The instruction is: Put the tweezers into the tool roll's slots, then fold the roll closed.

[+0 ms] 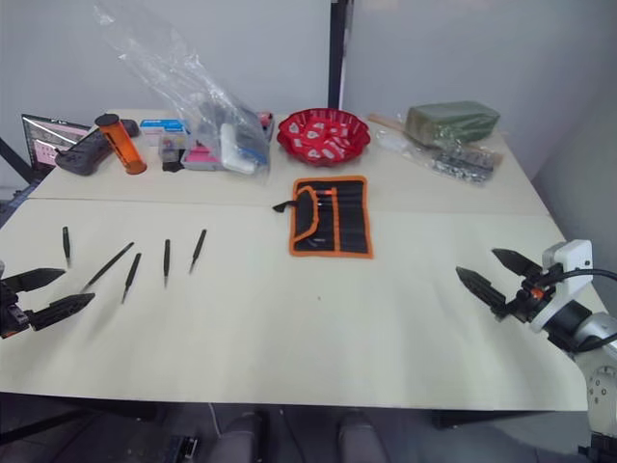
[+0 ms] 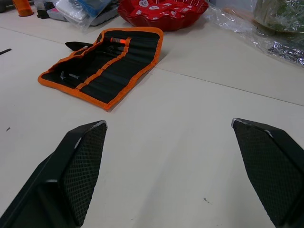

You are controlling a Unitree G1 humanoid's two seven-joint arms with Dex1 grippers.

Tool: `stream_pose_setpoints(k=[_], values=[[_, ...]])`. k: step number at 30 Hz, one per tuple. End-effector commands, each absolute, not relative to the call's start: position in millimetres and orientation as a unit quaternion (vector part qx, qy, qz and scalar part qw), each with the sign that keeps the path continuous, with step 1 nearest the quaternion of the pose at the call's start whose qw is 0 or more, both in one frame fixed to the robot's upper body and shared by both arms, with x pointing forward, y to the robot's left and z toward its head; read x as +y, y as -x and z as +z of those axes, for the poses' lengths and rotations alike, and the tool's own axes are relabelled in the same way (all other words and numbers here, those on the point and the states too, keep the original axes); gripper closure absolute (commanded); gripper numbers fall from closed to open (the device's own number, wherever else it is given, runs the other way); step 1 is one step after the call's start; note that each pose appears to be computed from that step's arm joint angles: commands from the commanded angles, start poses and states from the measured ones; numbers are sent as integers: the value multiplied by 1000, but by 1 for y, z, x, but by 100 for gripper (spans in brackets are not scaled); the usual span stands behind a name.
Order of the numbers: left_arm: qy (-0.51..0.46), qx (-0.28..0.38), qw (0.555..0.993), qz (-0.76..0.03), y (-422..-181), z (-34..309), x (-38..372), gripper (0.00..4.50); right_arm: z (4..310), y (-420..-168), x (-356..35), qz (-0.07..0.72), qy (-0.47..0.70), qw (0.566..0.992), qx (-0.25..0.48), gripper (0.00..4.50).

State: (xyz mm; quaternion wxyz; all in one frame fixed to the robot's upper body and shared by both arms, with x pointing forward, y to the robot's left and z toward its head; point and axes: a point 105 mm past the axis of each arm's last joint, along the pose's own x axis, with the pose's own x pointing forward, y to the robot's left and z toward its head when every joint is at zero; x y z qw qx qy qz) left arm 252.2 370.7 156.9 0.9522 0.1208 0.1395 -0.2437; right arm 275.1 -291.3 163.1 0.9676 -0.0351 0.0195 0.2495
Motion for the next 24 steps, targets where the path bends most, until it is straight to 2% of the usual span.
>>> stream_pose_setpoints(k=[1, 7, 10, 15, 19, 22, 24], values=[[-143, 112, 955, -234, -256, 175, 372, 0, 175, -275, -292, 257, 51, 965, -1, 4], [-121, 94, 954, -257, -249, 187, 362, 0, 181, -288, -272, 303, 52, 952, 0, 4], [-101, 60, 954, -277, -244, 202, 343, 0, 183, -307, -239, 342, 59, 938, 8, 4], [-92, 44, 950, -294, -237, 203, 301, 0, 192, -330, -180, 415, 8, 910, 11, 4], [-84, 25, 950, -298, -230, 206, 275, 0, 192, -355, -146, 399, 23, 917, 5, 4], [-79, 19, 952, -294, -227, 201, 263, 0, 172, -378, -123, 359, 61, 930, 45, 4], [-76, 23, 952, -295, -225, 196, 256, 0, 163, -385, -106, 365, 67, 927, 62, 4]])
